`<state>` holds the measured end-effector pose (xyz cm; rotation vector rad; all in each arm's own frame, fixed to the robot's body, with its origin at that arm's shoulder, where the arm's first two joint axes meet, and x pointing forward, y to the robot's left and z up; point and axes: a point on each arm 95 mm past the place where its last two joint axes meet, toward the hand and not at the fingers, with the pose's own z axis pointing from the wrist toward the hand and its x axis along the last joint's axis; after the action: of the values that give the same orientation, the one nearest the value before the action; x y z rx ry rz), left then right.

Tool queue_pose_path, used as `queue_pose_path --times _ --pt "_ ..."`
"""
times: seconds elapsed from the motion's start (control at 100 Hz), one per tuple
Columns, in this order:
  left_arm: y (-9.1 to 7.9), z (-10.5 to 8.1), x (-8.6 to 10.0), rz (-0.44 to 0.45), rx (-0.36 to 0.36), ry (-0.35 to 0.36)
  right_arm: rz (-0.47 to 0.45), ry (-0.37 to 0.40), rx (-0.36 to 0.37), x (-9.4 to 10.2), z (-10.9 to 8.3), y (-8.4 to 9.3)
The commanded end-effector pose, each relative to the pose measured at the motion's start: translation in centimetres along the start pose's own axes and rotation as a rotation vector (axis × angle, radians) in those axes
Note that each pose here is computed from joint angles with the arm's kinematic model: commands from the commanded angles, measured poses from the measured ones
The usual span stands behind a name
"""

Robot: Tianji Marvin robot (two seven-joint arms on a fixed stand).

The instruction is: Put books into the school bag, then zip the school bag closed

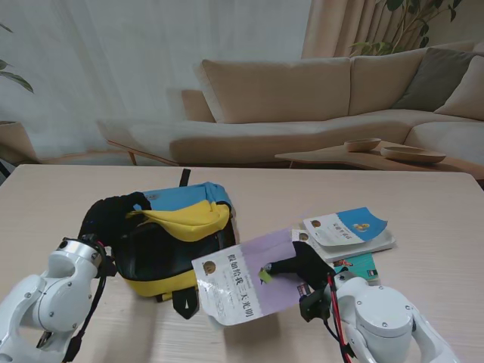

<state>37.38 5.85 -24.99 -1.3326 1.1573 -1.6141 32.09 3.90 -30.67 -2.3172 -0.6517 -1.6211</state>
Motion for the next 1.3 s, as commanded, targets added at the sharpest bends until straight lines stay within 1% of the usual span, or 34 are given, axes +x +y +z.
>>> queue_pose_path --times 0.0,0.17,0.33,0.65,0.78,0.96,1.15,1.29 --pt "-0.4 -0.1 0.8 -0.021 0.004 0.014 0.022 -0.003 0.023 0.2 0.5 -1.1" --pt "-0.6 -0.5 1.5 -0.074 0.021 0.019 0.045 -0.053 0.011 0.5 2.0 -2.6" --pt "-0.6 -1.0 2.2 -0.102 0.022 0.033 0.068 -0.098 -0.016 0.8 3.4 -4.0" --pt "-0.1 -2.0 3.3 -0.128 0.009 0.048 0.176 -0.174 -0.055 2.0 5.1 -7.0" --pt "0.2 -2.5 3.7 -0.146 0.002 0.053 0.221 -0.204 -0.083 2.4 5.9 -8.2" --pt "0.5 -3.1 4.2 -0.182 -0.001 0.064 0.257 -0.238 -0.112 2.7 7.0 -9.1" --pt "0.5 -4.0 4.9 -0.214 0.002 0.084 0.277 -0.270 -0.144 3.0 8.2 -9.9" --pt "0.4 -4.6 5.3 -0.218 -0.001 0.099 0.294 -0.281 -0.169 3.6 9.2 -10.7"
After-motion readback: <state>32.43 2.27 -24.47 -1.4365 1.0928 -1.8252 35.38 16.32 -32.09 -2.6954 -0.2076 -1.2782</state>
